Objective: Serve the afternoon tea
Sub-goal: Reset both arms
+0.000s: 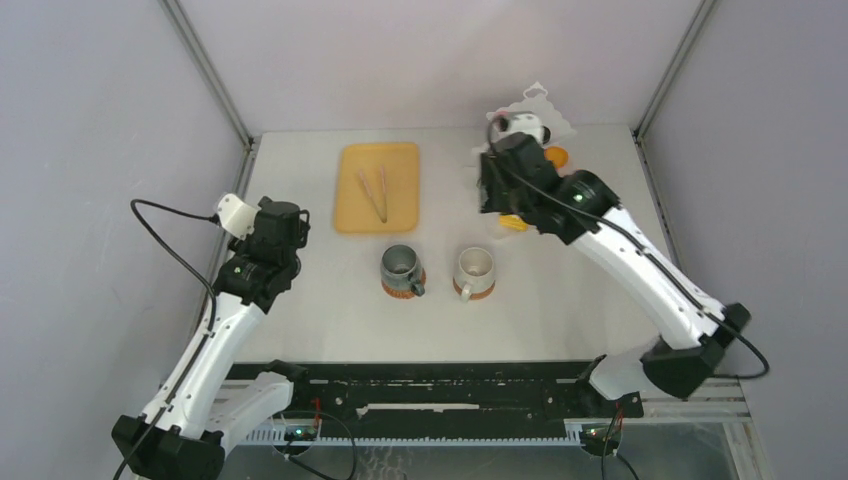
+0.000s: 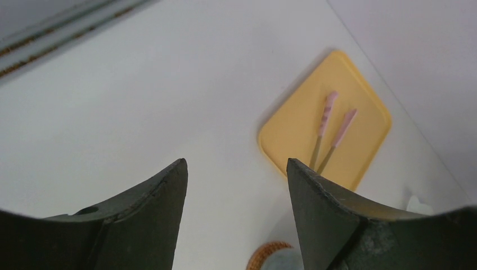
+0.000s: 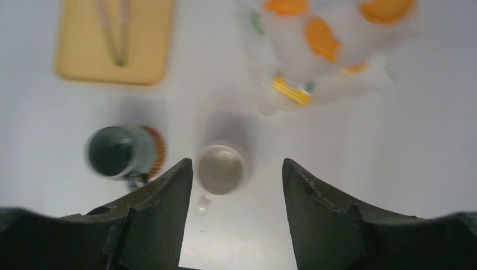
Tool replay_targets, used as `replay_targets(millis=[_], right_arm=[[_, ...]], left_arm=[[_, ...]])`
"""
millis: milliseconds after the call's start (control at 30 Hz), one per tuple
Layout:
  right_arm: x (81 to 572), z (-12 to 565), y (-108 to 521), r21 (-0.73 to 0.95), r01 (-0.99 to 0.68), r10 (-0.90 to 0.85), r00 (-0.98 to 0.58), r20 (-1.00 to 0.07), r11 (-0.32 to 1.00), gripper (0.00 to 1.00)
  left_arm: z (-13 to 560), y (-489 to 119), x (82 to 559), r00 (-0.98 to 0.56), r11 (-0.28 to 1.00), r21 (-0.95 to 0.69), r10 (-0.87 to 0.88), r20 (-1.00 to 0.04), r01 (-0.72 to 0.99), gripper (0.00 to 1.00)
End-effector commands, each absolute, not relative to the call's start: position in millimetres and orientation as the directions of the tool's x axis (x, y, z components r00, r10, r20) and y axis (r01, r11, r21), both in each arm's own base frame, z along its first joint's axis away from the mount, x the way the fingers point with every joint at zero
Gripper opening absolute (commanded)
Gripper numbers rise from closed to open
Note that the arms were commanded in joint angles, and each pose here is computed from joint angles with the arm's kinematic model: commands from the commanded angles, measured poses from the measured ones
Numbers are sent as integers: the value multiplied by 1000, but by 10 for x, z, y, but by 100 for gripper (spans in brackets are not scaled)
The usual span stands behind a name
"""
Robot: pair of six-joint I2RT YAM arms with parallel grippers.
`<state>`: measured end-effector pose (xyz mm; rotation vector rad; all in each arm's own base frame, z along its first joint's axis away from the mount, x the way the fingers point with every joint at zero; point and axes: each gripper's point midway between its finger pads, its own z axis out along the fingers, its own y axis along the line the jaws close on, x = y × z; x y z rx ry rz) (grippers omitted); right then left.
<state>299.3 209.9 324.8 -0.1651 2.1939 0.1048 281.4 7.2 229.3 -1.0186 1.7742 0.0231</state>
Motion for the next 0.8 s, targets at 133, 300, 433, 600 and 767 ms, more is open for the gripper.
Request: replay_targets(millis=[133,300,433,600,767], right_arm=[[3008,2893,610,203,263,312,-493,-812,943,68],[2959,2696,-185,222,496,425,-345,-837,840,73],[2976,2675,-482,209,581,425,-264,-866,786,82],[3037,2628,-659,165,653,407,-239,-882,739,85],[3108,2602,-675,141,643,380,-249,-891,753,85]], left_arm=[[2675,363,2997,20,674,-341,-436,-900,-655,70],[2536,348,3104,-46,722,-249,-362,-931,-646,70],[2428,354,3166,-115,755,-150,-287,-951,-638,71],[2351,361,3166,-150,766,-105,-255,-955,-634,71],[2324,403,3127,-148,773,-80,-221,-964,-629,72]])
